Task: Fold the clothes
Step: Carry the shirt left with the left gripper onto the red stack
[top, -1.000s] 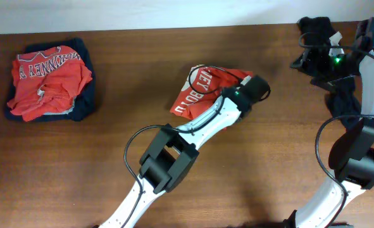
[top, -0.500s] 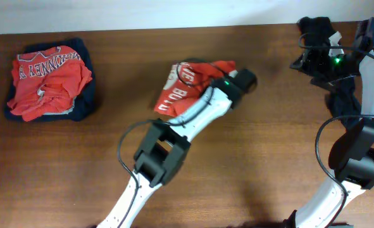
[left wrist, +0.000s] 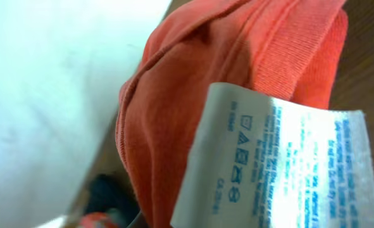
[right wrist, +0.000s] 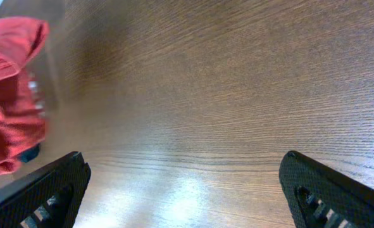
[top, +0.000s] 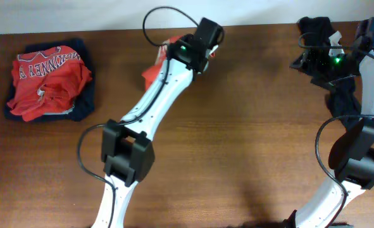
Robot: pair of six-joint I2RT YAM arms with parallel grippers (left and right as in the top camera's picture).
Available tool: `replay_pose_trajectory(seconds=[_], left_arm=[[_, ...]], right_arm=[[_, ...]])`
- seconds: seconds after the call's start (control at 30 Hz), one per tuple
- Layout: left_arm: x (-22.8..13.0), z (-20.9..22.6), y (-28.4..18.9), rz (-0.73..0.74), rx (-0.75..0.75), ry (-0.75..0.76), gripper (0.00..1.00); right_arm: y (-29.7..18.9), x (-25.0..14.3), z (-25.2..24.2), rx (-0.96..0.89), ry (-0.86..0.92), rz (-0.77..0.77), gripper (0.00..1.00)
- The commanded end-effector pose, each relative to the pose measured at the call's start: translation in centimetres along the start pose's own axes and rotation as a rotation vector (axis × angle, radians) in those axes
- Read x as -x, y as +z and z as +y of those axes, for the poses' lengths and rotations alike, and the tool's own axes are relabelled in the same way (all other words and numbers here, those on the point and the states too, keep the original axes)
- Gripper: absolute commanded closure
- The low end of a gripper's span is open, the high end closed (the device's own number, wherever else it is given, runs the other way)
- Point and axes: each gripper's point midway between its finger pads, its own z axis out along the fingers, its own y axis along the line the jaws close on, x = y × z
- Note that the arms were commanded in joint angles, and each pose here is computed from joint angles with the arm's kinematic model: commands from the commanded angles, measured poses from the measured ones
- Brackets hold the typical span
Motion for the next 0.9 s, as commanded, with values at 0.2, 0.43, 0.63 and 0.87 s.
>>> replay_pose_trajectory(seconds=[0.2, 0.43, 0.63, 0.87], left_arm=[[-3.2, 8.7, -1.6, 0.115, 0.201, 0.335, 1.00], [-5.8, 15.2, -2.9, 0.113, 0.271, 0.326, 1.00], [-10.1, 20.0, -6.3, 0.077, 0.244, 0.392, 1.00], [-17.5, 23.7, -8.0, -0.003, 0.135, 0.445, 1.00]], right_arm=[[-0.5, 0.3, 0.6, 0.004, -0.029, -0.018, 0.01], [-0.5, 0.4, 0.6, 0.005, -0.031, -0.022, 0.01], [-0.4, 0.2, 0.8, 0.006, -0.033, -0.014, 0.01], [-0.3, -0.4, 0.9, 0.005, -0.023, 0.010, 0.01]])
